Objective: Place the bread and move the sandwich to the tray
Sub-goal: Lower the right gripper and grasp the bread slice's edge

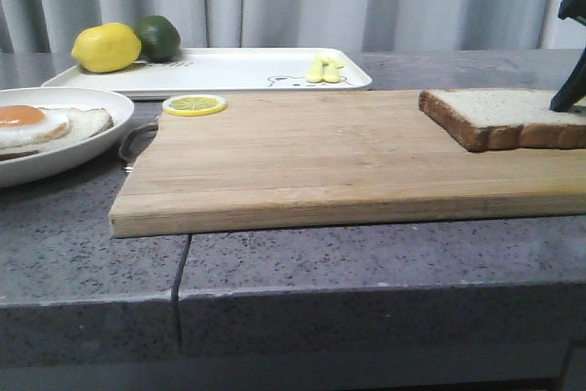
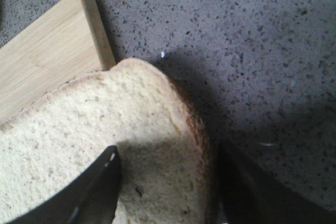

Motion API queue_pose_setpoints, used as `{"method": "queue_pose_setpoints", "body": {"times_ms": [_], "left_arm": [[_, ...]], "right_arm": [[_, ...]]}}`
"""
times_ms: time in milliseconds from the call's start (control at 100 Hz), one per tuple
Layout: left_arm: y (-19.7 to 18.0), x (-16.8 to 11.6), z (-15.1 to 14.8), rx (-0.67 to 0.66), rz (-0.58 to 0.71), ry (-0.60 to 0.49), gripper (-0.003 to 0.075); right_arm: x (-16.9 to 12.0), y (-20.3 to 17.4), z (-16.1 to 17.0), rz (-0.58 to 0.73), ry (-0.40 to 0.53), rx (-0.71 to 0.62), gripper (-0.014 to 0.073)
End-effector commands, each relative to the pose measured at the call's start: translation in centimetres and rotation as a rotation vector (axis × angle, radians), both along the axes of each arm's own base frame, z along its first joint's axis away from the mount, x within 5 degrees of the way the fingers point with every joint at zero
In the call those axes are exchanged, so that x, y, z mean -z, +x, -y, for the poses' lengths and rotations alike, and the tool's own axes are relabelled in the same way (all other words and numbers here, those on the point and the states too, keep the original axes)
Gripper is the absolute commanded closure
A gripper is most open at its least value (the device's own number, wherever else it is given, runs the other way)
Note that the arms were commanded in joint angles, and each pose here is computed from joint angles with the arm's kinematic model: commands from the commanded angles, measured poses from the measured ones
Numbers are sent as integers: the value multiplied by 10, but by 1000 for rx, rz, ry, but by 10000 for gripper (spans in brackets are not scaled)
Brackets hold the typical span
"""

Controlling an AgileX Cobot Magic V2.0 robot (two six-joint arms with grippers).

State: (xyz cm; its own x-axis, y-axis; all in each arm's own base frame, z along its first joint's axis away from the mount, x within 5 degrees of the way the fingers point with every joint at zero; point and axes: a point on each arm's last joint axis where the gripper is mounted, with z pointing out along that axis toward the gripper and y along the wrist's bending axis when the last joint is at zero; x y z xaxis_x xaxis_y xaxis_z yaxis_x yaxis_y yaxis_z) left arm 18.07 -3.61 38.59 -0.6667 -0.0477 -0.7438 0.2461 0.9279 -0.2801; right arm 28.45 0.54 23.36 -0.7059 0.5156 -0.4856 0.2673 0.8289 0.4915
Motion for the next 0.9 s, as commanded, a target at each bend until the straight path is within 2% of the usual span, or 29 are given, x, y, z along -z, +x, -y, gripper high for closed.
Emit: {"method": "queue_pose_setpoints", "body": {"times_ms": [0,340,580,770,890], "left_arm": [[0,-16,1,-14,84,-36,362],[0,-16,1,-14,84,-36,362],[0,-16,1,-14,84,-36,362],[0,-16,1,-14,84,-36,362],[0,-16,1,-14,84,-36,362]], "right_arm": [[-13,4,3,62,-16,12,237],[-12,3,2,48,-9,1,435],[-12,3,2,45,-11,-3,666],[-17,0,2,62,-12,-3,659],[-32,-5,1,116,-14,-4,659]]}}
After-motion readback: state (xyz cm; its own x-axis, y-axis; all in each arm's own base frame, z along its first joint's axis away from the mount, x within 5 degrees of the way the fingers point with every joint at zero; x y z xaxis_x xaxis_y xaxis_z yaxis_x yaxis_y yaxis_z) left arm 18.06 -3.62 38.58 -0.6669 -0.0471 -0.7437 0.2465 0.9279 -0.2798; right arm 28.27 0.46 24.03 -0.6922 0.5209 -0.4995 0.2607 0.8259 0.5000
